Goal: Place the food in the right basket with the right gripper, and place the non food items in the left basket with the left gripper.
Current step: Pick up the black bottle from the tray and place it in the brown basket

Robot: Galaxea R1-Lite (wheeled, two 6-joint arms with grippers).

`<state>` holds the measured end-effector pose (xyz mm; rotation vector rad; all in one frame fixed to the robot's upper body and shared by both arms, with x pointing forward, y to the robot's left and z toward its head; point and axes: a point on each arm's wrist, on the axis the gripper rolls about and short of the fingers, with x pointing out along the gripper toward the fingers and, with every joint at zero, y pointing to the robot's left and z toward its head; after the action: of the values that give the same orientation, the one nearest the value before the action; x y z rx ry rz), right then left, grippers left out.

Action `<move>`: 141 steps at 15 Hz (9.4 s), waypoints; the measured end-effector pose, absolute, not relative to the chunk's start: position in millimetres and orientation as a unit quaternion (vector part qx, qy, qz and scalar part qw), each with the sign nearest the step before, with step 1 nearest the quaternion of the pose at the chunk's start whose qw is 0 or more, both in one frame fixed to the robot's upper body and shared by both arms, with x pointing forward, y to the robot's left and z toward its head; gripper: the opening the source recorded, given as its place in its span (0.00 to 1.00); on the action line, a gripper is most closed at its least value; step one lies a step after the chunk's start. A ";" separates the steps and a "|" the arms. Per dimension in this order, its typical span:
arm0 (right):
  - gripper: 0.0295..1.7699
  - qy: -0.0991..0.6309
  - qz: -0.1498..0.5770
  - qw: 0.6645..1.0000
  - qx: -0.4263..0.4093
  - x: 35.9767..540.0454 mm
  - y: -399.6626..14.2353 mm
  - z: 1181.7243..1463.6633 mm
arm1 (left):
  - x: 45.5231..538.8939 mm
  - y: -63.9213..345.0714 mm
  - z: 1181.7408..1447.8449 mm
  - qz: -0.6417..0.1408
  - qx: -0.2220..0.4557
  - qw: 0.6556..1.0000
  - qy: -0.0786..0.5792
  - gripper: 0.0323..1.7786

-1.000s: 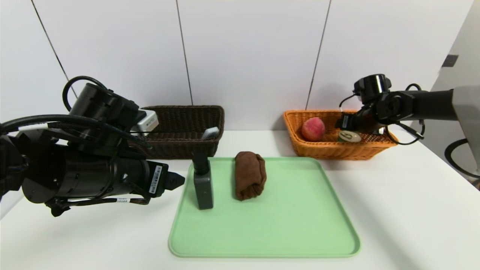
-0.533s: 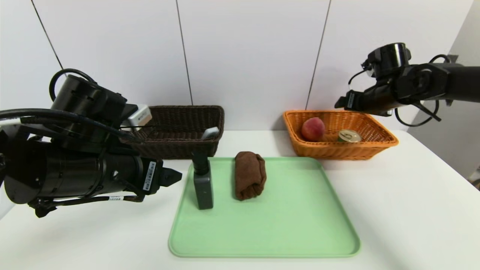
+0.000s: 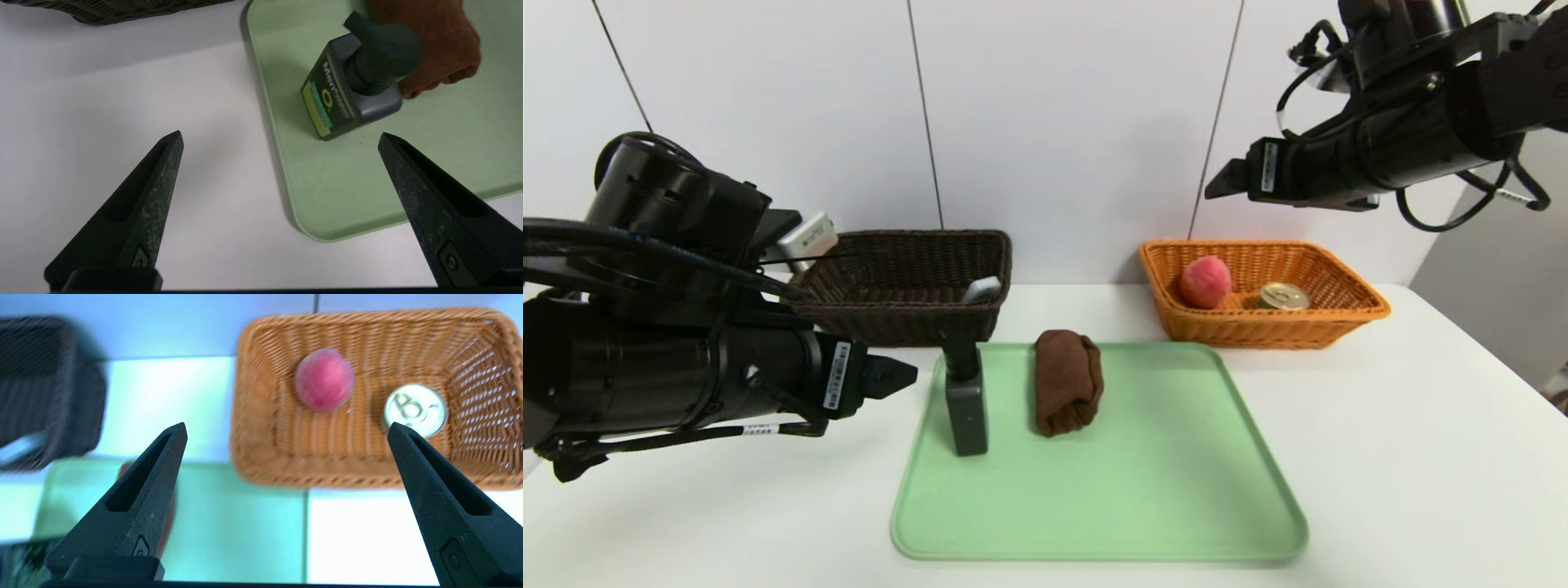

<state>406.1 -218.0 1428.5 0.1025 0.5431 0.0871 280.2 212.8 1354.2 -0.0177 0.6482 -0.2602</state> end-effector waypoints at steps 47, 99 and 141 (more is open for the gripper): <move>0.96 0.283 0.069 0.953 -0.083 320.6 -287.5 1421.0 | 277.3 107.2 1269.3 -0.078 -0.015 0.956 0.281 0.95; 0.96 0.299 0.091 0.945 -0.101 318.2 -279.5 1400.4 | 327.5 107.3 1234.3 -0.035 -0.016 0.970 0.240 0.35; 0.96 0.284 0.098 0.949 -0.096 324.8 -272.1 1390.6 | 538.9 281.9 1321.8 -0.023 -0.051 0.959 0.276 0.35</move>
<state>324.8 -272.1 1390.6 -0.1956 0.5776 0.2000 538.9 281.9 1321.8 -0.1032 0.5600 -0.0459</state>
